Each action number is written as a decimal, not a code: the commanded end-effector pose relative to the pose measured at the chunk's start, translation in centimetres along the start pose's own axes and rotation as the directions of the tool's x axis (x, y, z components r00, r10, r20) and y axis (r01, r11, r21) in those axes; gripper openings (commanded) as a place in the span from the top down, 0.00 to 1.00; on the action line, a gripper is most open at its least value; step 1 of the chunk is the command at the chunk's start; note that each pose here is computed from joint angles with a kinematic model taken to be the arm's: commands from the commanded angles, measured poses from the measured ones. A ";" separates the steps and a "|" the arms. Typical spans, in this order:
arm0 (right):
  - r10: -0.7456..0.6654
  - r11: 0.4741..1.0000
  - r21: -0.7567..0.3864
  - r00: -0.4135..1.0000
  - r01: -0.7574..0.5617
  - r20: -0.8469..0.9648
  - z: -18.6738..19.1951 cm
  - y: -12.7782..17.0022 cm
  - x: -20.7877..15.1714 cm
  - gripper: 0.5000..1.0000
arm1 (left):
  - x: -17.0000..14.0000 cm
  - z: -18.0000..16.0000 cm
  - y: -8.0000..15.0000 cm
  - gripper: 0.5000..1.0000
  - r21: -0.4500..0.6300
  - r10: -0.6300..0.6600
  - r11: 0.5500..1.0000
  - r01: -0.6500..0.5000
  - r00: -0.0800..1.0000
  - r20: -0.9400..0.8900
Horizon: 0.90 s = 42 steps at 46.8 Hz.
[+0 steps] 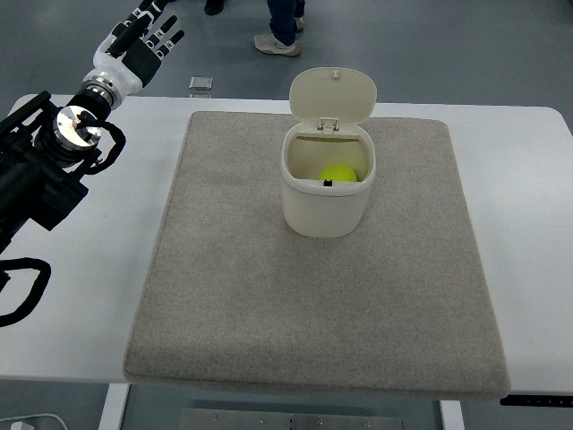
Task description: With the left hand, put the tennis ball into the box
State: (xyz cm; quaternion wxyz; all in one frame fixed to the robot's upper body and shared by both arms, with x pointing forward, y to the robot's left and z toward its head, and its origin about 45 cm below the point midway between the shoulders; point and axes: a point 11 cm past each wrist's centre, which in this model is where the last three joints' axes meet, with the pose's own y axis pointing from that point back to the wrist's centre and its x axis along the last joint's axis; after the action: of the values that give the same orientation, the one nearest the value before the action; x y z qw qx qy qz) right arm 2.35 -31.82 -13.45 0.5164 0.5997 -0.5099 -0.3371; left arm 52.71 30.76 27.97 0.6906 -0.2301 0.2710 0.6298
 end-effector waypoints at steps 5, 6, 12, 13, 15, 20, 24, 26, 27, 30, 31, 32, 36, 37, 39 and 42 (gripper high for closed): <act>0.000 1.000 0.000 1.000 0.000 0.000 0.0 0.0 0.0 0.12 | 0.4 0.4 0.1 0.07 -0.036 0.010 0.999 -0.010 1.000 0.005; 0.000 1.000 0.000 1.000 0.000 0.000 0.0 0.0 0.0 0.12 | 0.5 0.4 0.1 0.07 -0.037 0.012 0.999 -0.012 1.000 0.006; 0.000 1.000 0.000 1.000 0.000 0.000 0.0 0.0 0.0 0.12 | 1.4 0.1 0.4 0.07 -0.042 0.032 0.999 -0.032 0.999 0.002; 0.000 1.000 0.000 1.000 0.000 0.000 0.0 0.0 0.0 0.12 | 1.5 0.1 0.5 0.07 -0.042 0.035 0.999 -0.035 0.999 0.003; 0.000 1.000 0.000 1.000 0.000 0.000 0.0 0.0 0.0 0.12 | 1.5 0.1 0.5 0.07 -0.043 0.035 0.998 -0.035 0.999 0.003; 0.000 1.000 0.000 1.000 0.000 0.000 0.0 0.0 0.0 0.12 | 1.7 0.0 0.6 0.07 -0.041 0.037 0.998 -0.036 0.999 0.003; 0.000 1.000 0.000 1.000 0.000 0.000 0.0 0.0 0.0 0.12 | 1.7 0.0 0.6 0.06 -0.040 0.036 0.999 -0.036 0.999 0.006; 0.000 1.000 0.000 1.000 0.000 0.000 0.0 0.0 0.0 0.12 | 1.7 0.0 0.6 0.06 -0.039 0.039 0.999 -0.039 0.999 0.007; 0.000 1.000 0.000 1.000 0.000 0.000 0.0 0.0 0.0 0.12 | 1.7 0.0 0.6 0.06 -0.041 0.038 0.998 -0.037 0.999 0.005; 0.000 1.000 0.000 1.000 0.000 0.000 0.0 0.0 0.0 0.12 | 1.8 -0.2 0.6 0.06 -0.038 0.039 0.999 -0.039 0.999 0.006; 0.000 1.000 0.000 1.000 0.000 0.000 0.0 0.0 0.0 0.12 | 1.8 -0.2 0.6 0.06 -0.038 0.041 0.998 -0.040 0.999 0.006; 0.000 1.000 0.000 1.000 0.000 0.000 0.0 0.0 0.0 0.12 | 1.8 -0.2 0.6 0.06 -0.038 0.041 0.998 -0.041 0.999 0.005; 0.000 1.000 0.000 1.000 0.000 0.000 0.0 0.0 0.0 0.12 | 1.8 -0.1 0.6 0.06 -0.040 0.040 0.998 -0.040 0.999 0.006; 0.000 1.000 0.000 1.000 0.000 0.000 0.0 0.0 0.0 0.12 | 1.8 -0.1 0.6 0.06 -0.040 0.040 0.998 -0.040 0.999 0.006; 0.000 1.000 0.000 1.000 0.000 0.000 0.0 0.0 0.0 0.12 | 1.7 0.0 0.6 0.06 -0.041 0.039 0.998 -0.039 0.999 0.006; 0.000 1.000 0.000 1.000 0.000 0.000 0.0 0.0 0.0 0.12 | 1.7 0.0 0.6 0.05 -0.041 0.039 0.998 -0.039 0.999 0.006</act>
State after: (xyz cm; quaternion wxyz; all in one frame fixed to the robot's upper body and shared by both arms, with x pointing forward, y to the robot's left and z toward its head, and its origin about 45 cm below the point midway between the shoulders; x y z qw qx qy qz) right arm 2.35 -31.82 -13.45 0.5165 0.5997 -0.5099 -0.3371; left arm 52.20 32.10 26.76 0.6742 -0.2364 0.2607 0.6493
